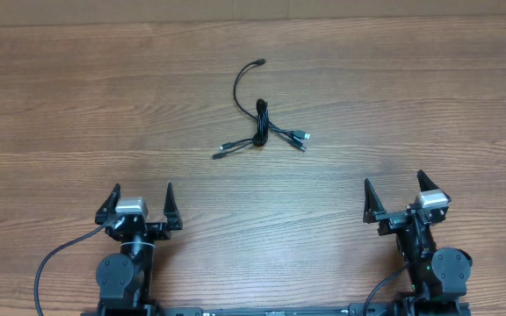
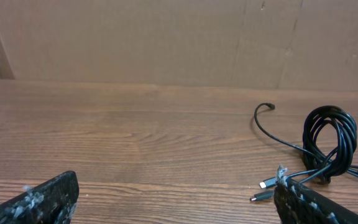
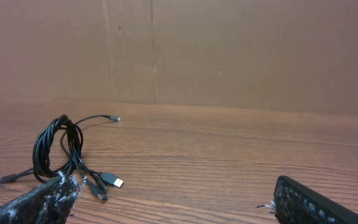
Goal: Untangle cables
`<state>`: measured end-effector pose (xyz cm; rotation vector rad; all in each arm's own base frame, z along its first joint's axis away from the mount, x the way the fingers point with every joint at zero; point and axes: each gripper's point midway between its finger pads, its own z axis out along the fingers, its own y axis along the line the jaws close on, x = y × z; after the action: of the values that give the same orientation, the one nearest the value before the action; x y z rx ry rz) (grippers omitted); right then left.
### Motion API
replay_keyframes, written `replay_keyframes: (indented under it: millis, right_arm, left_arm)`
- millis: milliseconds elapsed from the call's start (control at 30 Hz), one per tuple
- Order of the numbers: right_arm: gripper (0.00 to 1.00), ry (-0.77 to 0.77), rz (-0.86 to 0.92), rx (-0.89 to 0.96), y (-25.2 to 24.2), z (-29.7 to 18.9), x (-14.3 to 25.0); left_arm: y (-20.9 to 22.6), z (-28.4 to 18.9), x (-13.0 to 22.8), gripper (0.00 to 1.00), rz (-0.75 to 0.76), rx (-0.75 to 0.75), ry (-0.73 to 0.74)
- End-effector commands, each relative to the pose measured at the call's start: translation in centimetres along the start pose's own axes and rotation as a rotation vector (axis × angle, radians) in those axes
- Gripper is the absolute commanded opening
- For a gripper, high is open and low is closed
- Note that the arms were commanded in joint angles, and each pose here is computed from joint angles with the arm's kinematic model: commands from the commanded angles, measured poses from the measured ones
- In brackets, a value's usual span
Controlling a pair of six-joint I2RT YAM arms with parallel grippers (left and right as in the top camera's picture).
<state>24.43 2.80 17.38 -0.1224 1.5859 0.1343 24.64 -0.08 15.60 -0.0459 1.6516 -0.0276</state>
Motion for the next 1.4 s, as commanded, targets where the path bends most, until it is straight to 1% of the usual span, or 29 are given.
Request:
replay_keyframes:
  millis: [0, 767, 900, 967, 1033, 1133, 1167, 1200, 1233, 1367]
  right_arm:
    - [1.00, -0.005, -0.005, 0.006, -0.1, 0.0, 0.2]
    - [1.00, -0.005, -0.005, 0.006, -0.1, 0.0, 0.2]
    - [1.00, -0.005, -0.005, 0.006, -0.1, 0.0, 0.2]
    - [1.00, -0.005, -0.005, 0.006, -0.1, 0.0, 0.2]
    - [1.00, -0.005, -0.005, 0.006, -0.1, 0.0, 0.2]
    - [1.00, -0.005, -0.005, 0.006, -0.1, 0.0, 0.2]
    - [1.00, -0.005, -0.006, 0.006, -0.1, 0.0, 0.2]
    - [1.00, -0.005, -0.005, 0.006, -0.1, 0.0, 0.2]
    - [1.00, -0.005, -0.005, 0.006, -0.1, 0.0, 0.2]
    - [1.00, -0.005, -0.005, 0.006, -0.1, 0.0, 0.2]
  left_arm:
    - [0.2, 0.0, -0.1, 1.00, 0.027, -0.013, -0.010]
    - [0.2, 0.0, -0.1, 1.00, 0.028, -0.012, -0.009]
    - [0.0, 0.0, -0.6, 1.00, 0.026, -0.003, -0.029]
    - [-1.0, -0.2, -1.9, 1.00, 0.026, 0.055, -0.077]
    - [-3.3, -1.0, -4.4, 1.00, 0.034, 0.181, -0.136]
    - [-7.1, -3.8, -9.4, 1.00, 0.054, 0.412, -0.240]
    - [-9.1, -5.7, -11.2, 1.00, 0.075, 0.534, -0.273]
    - [-10.2, -7.1, -12.4, 0.99, 0.090, 0.611, -0.293]
    - [-10.6, -8.1, -13.5, 1.00, 0.098, 0.638, -0.302]
    - [-10.7, -10.1, -17.7, 1.00, 0.098, 0.635, -0.325]
